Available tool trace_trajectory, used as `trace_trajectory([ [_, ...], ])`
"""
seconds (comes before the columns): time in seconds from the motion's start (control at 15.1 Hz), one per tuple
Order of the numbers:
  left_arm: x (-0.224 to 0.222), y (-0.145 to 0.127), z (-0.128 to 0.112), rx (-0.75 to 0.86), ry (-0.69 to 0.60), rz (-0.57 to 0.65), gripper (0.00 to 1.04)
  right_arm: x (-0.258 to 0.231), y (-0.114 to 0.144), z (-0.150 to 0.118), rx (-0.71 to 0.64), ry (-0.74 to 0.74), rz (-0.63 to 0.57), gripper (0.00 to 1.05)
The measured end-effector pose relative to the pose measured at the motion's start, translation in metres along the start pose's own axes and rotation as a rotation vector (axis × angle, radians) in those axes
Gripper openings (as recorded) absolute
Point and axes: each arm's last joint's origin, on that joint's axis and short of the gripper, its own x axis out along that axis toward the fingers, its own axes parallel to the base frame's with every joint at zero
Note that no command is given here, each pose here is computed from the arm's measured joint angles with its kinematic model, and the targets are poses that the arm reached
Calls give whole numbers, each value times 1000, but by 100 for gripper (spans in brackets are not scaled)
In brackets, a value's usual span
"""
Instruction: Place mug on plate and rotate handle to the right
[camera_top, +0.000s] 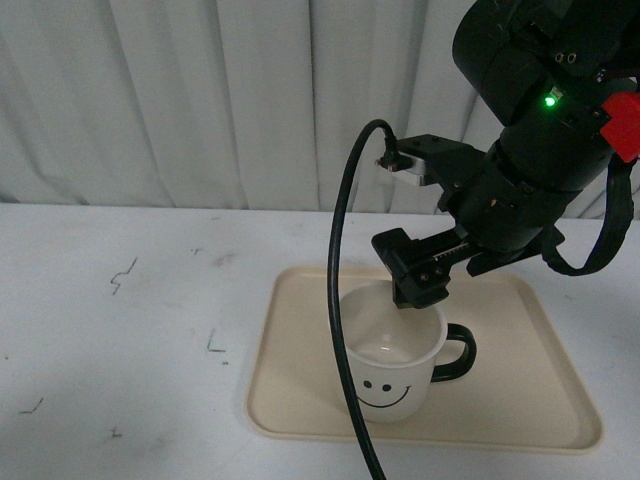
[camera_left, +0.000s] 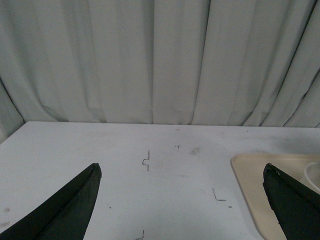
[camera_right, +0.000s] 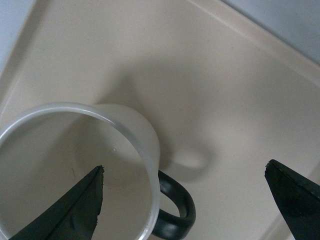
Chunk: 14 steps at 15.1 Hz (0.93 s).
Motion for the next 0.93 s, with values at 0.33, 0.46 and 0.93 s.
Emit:
trace_trajectory([
  [0.33, 0, 0, 0, 0, 0, 0, 98, 24, 5, -4, -22, 39, -20, 55],
  [0.46, 0, 0, 0, 0, 0, 0, 98, 24, 5, -3, -23, 35, -19, 31],
  [0.93, 0, 0, 0, 0, 0, 0, 98, 14, 12, -3, -34, 16, -2, 3],
])
